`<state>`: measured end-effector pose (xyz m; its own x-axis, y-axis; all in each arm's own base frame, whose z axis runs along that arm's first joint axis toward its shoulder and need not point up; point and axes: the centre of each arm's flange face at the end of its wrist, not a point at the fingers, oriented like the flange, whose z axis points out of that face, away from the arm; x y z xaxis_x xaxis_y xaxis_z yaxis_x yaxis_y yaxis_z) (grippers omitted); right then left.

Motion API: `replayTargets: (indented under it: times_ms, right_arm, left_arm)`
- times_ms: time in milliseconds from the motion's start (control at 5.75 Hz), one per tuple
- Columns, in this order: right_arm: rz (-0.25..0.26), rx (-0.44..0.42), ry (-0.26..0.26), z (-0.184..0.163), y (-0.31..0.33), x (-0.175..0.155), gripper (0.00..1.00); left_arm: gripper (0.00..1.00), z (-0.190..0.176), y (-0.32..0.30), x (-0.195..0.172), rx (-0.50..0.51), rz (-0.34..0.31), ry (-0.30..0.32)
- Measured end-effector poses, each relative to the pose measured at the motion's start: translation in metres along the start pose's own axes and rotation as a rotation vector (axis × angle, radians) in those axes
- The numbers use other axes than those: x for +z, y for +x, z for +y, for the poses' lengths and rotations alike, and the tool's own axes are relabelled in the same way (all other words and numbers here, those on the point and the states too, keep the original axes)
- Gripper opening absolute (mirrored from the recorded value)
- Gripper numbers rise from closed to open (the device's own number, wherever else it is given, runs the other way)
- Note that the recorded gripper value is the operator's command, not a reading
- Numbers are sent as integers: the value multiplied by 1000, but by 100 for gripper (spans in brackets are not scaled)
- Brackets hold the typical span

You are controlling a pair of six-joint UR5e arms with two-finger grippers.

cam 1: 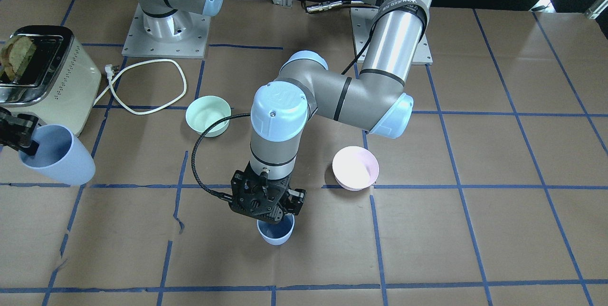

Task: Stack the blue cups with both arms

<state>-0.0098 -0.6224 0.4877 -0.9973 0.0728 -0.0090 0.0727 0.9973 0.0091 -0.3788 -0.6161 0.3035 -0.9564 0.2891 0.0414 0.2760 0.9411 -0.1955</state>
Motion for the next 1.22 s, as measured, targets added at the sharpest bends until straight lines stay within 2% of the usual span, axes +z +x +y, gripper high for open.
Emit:
replayTargets:
  times_ms: [348,696,870,1217]
  right_arm:
    - [4,17,43,-16,-63,19,8]
    - [-5,90,75,-25,-140,47,8]
    - [-15,128,95,-25,-182,58,8]
    - [-44,195,126,-19,-276,71,8]
  left_arm:
    - [99,23,-12,-96,-21,-6,-36]
    - [99,59,-70,-195,-110,-25,-66]
    - [99,84,-107,-228,-158,-39,-94]
    - [99,112,-165,-248,-259,-50,-122]
